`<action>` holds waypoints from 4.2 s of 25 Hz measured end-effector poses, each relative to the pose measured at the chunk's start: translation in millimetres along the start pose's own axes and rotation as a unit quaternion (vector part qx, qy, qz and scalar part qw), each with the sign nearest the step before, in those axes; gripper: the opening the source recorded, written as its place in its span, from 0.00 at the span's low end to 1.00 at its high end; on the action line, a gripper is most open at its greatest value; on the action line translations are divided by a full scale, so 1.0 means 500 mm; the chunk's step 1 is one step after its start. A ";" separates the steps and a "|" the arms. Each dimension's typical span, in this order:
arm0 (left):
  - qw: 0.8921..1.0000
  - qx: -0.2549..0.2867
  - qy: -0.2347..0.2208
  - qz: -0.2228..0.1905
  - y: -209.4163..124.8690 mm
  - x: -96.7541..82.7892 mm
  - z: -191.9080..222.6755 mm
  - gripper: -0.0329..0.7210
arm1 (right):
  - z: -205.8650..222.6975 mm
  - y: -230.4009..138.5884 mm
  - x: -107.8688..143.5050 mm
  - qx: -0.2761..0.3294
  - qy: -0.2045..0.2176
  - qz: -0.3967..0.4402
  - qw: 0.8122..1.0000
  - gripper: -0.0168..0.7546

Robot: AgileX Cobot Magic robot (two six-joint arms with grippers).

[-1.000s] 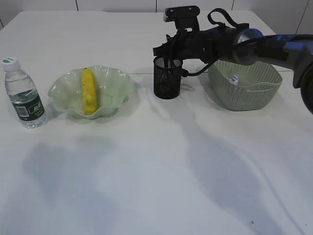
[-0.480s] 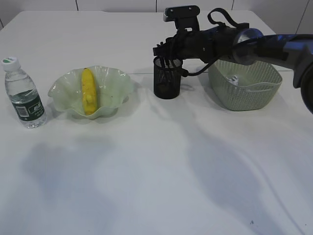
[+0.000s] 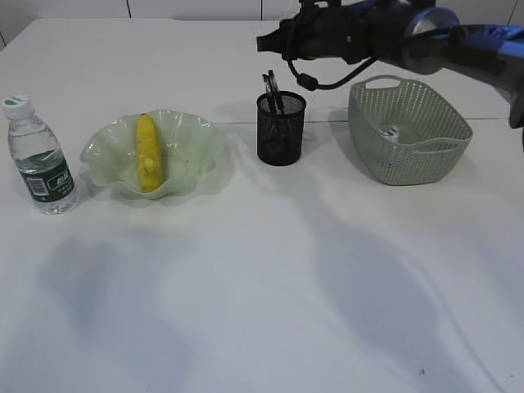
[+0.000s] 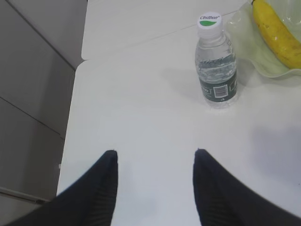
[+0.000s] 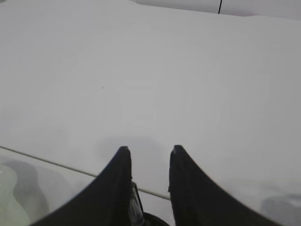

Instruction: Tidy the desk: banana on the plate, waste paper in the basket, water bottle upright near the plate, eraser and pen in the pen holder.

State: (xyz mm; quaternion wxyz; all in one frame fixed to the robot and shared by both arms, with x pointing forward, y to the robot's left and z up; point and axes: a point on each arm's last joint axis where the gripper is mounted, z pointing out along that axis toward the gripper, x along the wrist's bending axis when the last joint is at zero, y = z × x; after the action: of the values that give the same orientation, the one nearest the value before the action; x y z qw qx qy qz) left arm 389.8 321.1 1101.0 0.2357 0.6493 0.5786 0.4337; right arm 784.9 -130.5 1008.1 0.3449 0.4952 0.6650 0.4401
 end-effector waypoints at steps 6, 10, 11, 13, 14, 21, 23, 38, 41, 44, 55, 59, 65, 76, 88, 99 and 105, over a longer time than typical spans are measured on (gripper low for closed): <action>0.999 -0.049 -0.001 0.001 0.018 0.000 -0.001 0.52 | -0.064 0.092 -0.007 -0.005 -0.010 0.003 1.000 0.30; 0.994 -0.106 -0.009 -0.011 0.038 -0.003 -0.004 0.52 | -0.128 0.171 -0.011 -0.050 -0.013 0.002 0.999 0.30; 0.993 -0.118 -0.014 -0.019 0.043 -0.004 -0.005 0.52 | -0.146 0.189 -0.012 -0.061 -0.015 -0.003 0.998 0.30; 0.989 -0.142 -0.022 -0.036 0.051 -0.006 -0.007 0.52 | -0.179 0.220 -0.016 -0.076 -0.022 -0.014 0.997 0.30; 0.987 -0.153 -0.024 -0.042 0.055 -0.006 -0.009 0.52 | -0.195 0.234 -0.018 -0.081 -0.026 -0.019 0.996 0.30; 0.977 -0.202 -0.028 -0.059 0.078 -0.003 -0.020 0.52 | -0.295 0.305 -0.028 -0.103 -0.043 -0.029 0.993 0.30; 0.973 -0.219 -0.025 -0.062 0.097 0.004 -0.033 0.52 | -0.326 0.323 -0.030 -0.109 -0.046 -0.027 0.993 0.30; 0.967 -0.247 0.017 -0.061 0.203 0.065 -0.159 0.52 | -0.563 0.429 -0.061 -0.159 -0.115 -0.065 0.978 0.30; 0.963 -0.263 0.038 -0.047 0.218 0.078 -0.186 0.52 | -0.623 0.443 -0.067 -0.164 -0.127 -0.063 0.976 0.30; 0.955 -0.287 0.063 -0.031 0.226 0.091 -0.221 0.50 | -0.682 0.455 -0.072 -0.173 -0.136 -0.065 0.973 0.30; 0.940 -0.324 0.096 -0.044 0.219 0.119 -0.339 0.42 | -0.930 0.443 -0.088 -0.185 -0.162 -0.077 0.966 0.30; 0.931 -0.346 0.102 -0.049 0.206 0.122 -0.374 0.42 | -0.996 0.409 -0.091 -0.182 -0.163 -0.077 0.967 0.30; 0.927 -0.356 0.104 -0.056 0.187 0.123 -0.402 0.41 | -1.061 0.352 -0.094 -0.162 -0.165 -0.075 0.970 0.31; 0.924 -0.364 0.072 -0.088 0.189 0.123 -0.437 0.60 | -1.183 0.307 -0.104 -0.176 -0.183 -0.059 0.966 0.45; 0.911 -0.389 0.098 -0.089 0.163 0.145 -0.555 0.67 | -1.315 0.241 -0.121 -0.174 -0.218 -0.050 0.959 0.46; 0.920 -0.376 0.087 -0.070 0.068 0.134 -0.650 0.67 | -1.389 0.122 -0.118 -0.154 -0.211 -0.090 0.961 0.46; 0.922 -0.382 0.019 -0.054 0.043 0.106 -0.675 0.67 | -1.375 0.053 -0.112 -0.103 -0.187 -0.088 0.973 0.46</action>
State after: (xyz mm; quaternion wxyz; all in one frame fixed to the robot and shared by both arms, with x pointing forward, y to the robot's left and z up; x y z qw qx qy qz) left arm 117.1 301.2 1306.8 0.4782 0.4697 0.4072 0.6205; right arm 194.6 -348.7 1291.5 0.5499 0.4700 0.5807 0.3734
